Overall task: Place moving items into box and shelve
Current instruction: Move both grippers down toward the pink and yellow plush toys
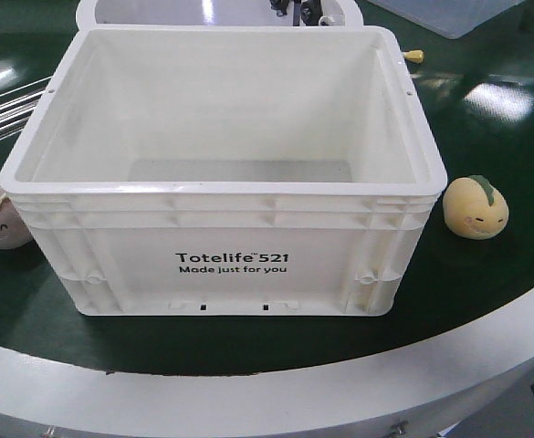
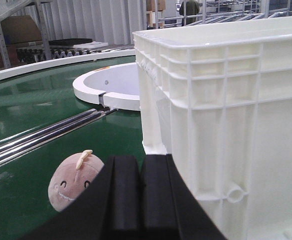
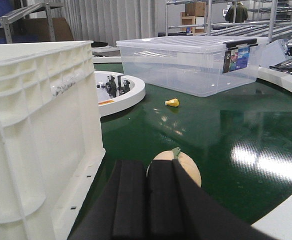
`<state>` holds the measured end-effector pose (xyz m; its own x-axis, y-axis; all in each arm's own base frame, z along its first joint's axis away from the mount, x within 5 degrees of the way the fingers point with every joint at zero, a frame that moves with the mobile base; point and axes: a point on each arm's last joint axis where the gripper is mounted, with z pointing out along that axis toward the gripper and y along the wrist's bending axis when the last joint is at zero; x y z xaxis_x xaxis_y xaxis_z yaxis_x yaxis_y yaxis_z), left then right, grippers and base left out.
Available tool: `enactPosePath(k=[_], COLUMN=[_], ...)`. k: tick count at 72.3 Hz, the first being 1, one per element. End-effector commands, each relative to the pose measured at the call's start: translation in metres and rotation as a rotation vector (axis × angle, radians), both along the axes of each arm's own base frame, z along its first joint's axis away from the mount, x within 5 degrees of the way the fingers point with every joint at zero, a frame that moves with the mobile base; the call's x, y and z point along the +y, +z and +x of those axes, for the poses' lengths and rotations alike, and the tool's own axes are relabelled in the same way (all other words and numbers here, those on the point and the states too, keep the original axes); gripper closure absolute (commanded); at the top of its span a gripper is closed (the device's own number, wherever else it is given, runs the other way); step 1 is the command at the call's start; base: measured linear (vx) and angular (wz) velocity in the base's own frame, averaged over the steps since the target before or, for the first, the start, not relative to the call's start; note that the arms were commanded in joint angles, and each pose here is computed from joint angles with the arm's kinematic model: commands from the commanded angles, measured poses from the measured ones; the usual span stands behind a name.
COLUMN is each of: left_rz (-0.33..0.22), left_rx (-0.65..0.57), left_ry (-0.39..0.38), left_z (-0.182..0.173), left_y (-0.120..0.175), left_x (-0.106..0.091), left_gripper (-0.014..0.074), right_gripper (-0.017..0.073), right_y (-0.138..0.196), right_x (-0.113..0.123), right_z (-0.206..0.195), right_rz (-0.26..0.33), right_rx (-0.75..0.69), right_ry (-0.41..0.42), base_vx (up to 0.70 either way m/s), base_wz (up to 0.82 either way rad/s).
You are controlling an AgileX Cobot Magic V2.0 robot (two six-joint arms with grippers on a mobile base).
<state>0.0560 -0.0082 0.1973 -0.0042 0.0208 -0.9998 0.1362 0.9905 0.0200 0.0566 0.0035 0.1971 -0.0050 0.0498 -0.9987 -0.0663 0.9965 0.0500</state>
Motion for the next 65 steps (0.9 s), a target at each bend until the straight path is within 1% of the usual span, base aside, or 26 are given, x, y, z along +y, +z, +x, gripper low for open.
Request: enactPosePath(k=[1,37,40,48,54,56,63,65], left_rz=[-0.022,-0.026,-0.035,-0.065,-0.083,-0.088,-0.14,-0.14], left_rx=[-0.066,-0.065,-0.064,-0.066,-0.087,-0.096,-0.129,-0.131], left_ry=[0.014,0.014,0.014,0.014,0.016,0.017,0.018,0.017], left_z=[0.0,0.0,0.0,0.0,0.0,0.0,-0.001,0.0], left_y=[0.0,0.0,0.0,0.0,0.003,0.004,0.013,0.017], left_x=[0.001,0.001,0.001,0.001,0.002,0.002,0.002,0.002], left_gripper=[0.0599,0.0599,0.0599,0.0599,0.0599,0.0599,0.0599,0.0599], right_gripper=[0.0568,0.0568,0.0568,0.0568,0.0568,0.0568,0.0568,0.0568], right_y=[0.007,0.007,0.007,0.014,0.027,0.03,0.048,0.054], right_x=[0.0,0.0,0.0,0.0,0.0,0.0,-0.001,-0.001], right_z=[0.0,0.0,0.0,-0.001,-0.003,-0.003,-0.001,0.0], right_rz=[-0.009,-0.011,-0.012,-0.047,-0.048,-0.048,-0.065,-0.065], right_rx=[-0.074,-0.075,-0.076,-0.105,-0.126,-0.113,-0.076,-0.065], right_ry=[0.001,0.001,0.001,0.0,-0.003,-0.005,-0.011,-0.011], base_vx=[0.0,0.0,0.0,0.0,0.0,0.0,0.0,0.0], base_wz=[0.0,0.0,0.0,0.0,0.0,0.0,0.0,-0.01])
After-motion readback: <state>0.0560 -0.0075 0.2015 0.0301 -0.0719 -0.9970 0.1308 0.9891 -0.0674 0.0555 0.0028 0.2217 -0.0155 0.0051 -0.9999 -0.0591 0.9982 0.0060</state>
